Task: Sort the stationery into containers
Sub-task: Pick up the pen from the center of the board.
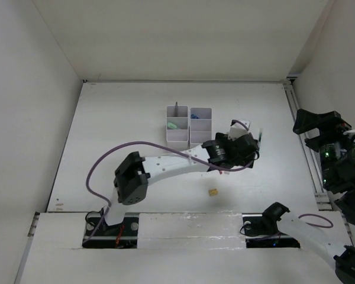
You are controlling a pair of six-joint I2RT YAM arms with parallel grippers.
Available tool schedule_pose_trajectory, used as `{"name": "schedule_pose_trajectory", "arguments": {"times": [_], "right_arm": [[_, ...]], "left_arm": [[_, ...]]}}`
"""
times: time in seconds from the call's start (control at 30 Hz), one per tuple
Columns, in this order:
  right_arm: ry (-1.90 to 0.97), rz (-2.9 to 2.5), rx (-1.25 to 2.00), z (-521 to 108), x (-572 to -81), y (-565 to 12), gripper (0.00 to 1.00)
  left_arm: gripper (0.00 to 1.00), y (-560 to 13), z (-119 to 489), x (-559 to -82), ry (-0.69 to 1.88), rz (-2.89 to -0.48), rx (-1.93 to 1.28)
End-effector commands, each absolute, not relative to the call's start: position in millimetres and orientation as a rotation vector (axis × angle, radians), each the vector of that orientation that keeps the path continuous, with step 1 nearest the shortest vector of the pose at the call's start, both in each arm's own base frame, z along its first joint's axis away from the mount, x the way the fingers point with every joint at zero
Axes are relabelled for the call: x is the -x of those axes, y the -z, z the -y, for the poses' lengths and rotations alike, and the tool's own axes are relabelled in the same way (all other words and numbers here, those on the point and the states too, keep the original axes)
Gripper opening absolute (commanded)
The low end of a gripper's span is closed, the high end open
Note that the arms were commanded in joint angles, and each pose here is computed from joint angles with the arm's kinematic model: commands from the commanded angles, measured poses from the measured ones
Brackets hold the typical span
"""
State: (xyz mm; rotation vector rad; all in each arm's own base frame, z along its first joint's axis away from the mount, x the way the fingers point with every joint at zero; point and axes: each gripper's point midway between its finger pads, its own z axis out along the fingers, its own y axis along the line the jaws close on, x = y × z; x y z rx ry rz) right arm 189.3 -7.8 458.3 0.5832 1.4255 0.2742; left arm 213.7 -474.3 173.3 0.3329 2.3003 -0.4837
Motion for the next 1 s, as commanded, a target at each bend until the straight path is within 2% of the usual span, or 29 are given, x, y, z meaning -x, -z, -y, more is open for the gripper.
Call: {"name": "schedule_pose_trajectory", "arguments": {"times": [0.0, 0.07, 0.3, 0.53, 0.77, 0.97], "right_arm": [[-0.3, -1.4, -0.593, 20.5, -170.2, -465.4, 1.0], [-0.349, -1.383, -0.546, 16.2, -164.0, -470.8, 1.0], [-0.397, -1.422, -0.477, -3.2, -171.3, -455.4, 1.0], [-0.434, -1.446, -0.429, -19.2, -178.9, -447.0, 1.0], [-0.431, -1.465, -0.418, -25.1, -184.9, -437.7, 1.0], [-0.43, -1.466, -0.417, -26.3, -186.7, -435.8, 1.0]], "left_arm": [[1.0, -186.5, 495.4, -232.7, 0.482, -2.267, -0.28], [1.0, -153.4, 507.2, -235.1, 0.42, -2.309, -0.324], [0.95, -106.9, 502.8, -260.0, 0.349, -2.388, -0.345], [0.94, -69.2, 497.8, -263.9, 0.274, -2.426, -0.374], [0.8, -39.7, 496.7, -254.9, 0.26, -2.484, -0.414], [0.76, -25.5, 485.5, -249.5, 0.215, -2.519, -0.408]]}}
